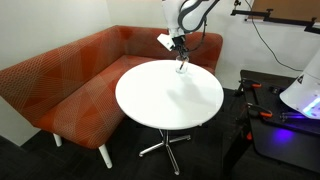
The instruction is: Put the pen on the table
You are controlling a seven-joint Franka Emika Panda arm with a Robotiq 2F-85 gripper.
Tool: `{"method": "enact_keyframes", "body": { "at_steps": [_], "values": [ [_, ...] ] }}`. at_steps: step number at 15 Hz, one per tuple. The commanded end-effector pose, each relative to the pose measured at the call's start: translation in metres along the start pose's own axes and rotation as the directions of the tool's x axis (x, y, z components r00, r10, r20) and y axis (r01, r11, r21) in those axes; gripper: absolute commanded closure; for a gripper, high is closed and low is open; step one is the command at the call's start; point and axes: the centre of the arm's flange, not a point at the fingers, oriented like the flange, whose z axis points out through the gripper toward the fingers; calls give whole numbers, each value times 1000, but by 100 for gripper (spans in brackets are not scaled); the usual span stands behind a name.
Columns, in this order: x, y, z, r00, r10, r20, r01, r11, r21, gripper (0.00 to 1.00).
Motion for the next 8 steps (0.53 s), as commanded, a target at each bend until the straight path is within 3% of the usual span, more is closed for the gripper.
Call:
{"method": "enact_keyframes", "body": {
  "at_steps": [1,8],
  "values": [
    [5,-2,6,999,-6,34,6,1000,-10,66],
    [7,-4,13,1000,6,28,-6,1000,-23,66]
  ]
}}
